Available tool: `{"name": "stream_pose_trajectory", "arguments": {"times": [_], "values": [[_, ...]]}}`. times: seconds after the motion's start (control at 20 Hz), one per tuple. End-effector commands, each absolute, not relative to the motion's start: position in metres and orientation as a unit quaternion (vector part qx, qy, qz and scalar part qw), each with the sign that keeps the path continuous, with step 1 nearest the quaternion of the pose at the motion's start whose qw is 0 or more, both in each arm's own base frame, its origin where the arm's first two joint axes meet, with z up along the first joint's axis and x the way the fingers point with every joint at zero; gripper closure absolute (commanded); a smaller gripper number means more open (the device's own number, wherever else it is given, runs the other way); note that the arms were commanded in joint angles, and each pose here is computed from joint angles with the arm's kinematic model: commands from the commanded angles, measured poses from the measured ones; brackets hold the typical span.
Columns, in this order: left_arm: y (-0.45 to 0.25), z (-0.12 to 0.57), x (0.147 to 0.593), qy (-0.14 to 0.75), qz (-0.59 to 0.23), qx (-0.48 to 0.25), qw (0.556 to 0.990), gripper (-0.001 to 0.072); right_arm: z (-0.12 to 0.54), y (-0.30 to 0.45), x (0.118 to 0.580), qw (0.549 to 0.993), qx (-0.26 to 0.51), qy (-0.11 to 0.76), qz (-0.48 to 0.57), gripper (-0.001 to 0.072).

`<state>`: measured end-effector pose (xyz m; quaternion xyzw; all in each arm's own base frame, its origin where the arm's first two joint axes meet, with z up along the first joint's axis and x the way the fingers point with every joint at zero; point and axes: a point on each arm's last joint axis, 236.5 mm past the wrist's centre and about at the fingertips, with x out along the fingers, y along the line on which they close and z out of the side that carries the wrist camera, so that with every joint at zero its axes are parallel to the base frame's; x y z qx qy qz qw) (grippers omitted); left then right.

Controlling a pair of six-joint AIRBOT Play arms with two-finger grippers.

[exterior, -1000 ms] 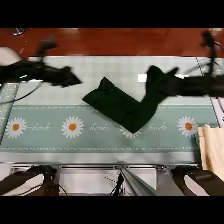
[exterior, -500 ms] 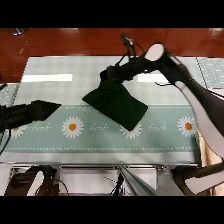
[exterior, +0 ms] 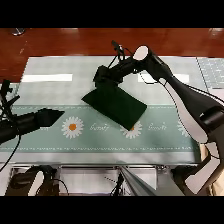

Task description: Fold the shirts.

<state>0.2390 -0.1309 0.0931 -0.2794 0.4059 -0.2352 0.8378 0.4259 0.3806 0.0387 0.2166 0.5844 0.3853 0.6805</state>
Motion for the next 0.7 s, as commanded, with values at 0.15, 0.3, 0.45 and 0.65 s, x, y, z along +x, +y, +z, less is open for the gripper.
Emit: {"name": "stream_pose_trajectory", "arguments": {"times": [0.15, 0.3, 0.45, 0.65], "values": [[-0.123, 0.086, 0.249, 0.391, -0.215, -0.288, 0.847, 0.0684, 0.098, 0.244, 0.387, 0.712, 0.04, 0.621, 0.324, 0.0086], [-0.124, 0.086, 0.248, 0.392, -0.217, -0.286, 0.847, 0.0684, 0.17, 0.15, 0.39, 0.816, 0.01, 0.54, 0.208, 0.0086], [-0.124, 0.085, 0.248, 0.393, -0.217, -0.286, 0.847, 0.0685, 0.218, 0.074, 0.37, 0.903, 0.054, 0.414, 0.098, 0.0086], [-0.124, 0.076, 0.246, 0.401, -0.214, -0.29, 0.842, 0.0684, 0.136, 0.008, 0.309, 0.909, 0.172, 0.377, -0.053, 0.0086]]}}
